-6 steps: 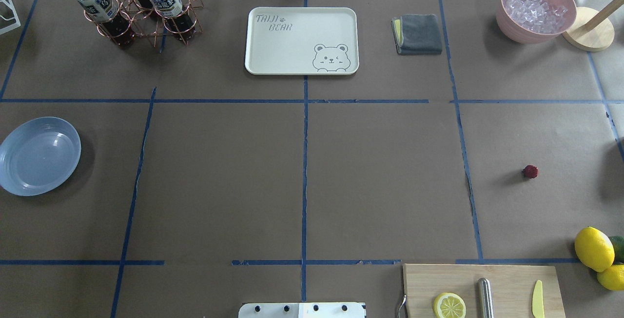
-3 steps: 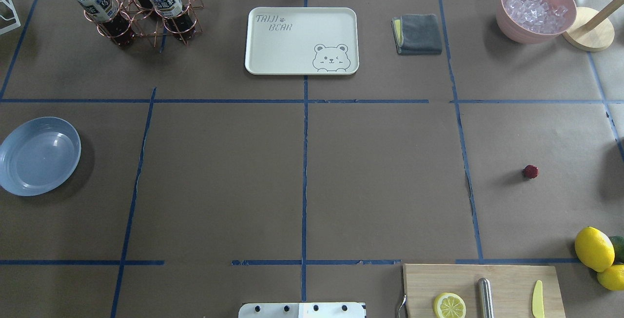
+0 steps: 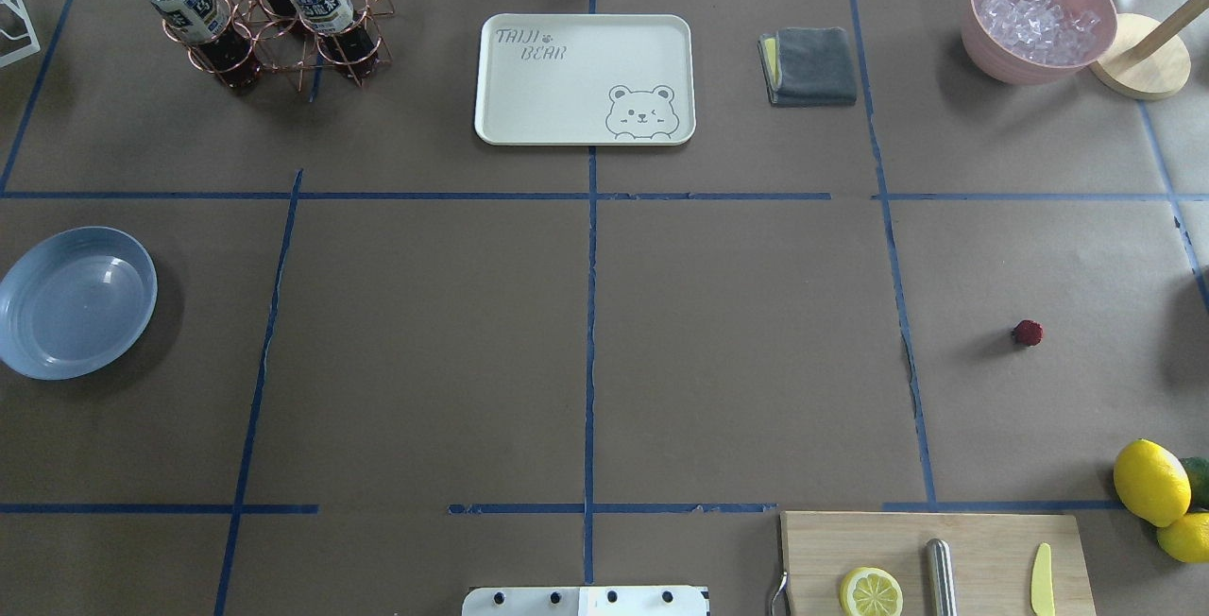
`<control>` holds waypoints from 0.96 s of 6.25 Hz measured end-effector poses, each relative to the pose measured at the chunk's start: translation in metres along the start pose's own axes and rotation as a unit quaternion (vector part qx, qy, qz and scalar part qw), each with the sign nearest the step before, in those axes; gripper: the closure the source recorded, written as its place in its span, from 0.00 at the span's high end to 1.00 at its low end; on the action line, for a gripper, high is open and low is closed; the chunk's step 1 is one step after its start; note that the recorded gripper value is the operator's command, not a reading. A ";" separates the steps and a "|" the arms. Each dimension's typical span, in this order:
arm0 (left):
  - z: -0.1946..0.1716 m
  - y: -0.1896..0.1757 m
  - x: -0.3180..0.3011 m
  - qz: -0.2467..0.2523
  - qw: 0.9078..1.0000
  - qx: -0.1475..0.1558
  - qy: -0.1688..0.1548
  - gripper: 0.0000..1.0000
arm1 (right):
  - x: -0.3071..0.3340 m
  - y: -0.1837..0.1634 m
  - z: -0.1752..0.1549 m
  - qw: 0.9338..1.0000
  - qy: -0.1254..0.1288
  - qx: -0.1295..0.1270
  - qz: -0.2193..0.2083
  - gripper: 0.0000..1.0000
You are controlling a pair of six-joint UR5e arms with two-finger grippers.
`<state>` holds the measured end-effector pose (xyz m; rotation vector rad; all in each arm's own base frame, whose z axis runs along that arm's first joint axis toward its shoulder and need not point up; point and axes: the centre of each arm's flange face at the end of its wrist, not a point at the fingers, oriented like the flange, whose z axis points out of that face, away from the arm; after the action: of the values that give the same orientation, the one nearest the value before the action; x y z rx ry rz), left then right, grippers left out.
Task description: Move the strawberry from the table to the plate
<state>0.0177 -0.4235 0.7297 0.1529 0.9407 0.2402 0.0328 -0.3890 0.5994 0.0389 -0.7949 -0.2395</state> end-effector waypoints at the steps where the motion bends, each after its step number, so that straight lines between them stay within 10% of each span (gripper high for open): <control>1: 0.018 -0.018 0.018 -0.005 1.000 -0.008 0.007 1.00 | 0.000 0.000 0.000 1.000 0.000 0.000 0.000 1.00; 4: 0.067 -0.056 0.067 -0.023 0.999 -0.043 0.020 0.94 | -0.001 -0.001 0.000 1.000 -0.007 0.001 0.001 1.00; 5: 0.079 -0.058 0.071 -0.026 0.998 -0.052 0.013 0.79 | -0.001 0.000 0.000 1.000 -0.008 0.001 0.001 1.00; 6: 0.086 -0.058 0.071 -0.028 0.998 -0.057 0.007 0.43 | -0.001 0.000 0.001 1.000 -0.008 0.001 0.002 1.00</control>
<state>0.1352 -0.4622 0.7108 0.0201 0.9421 0.2435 0.0317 -0.3891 0.5993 0.0368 -0.8108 -0.2365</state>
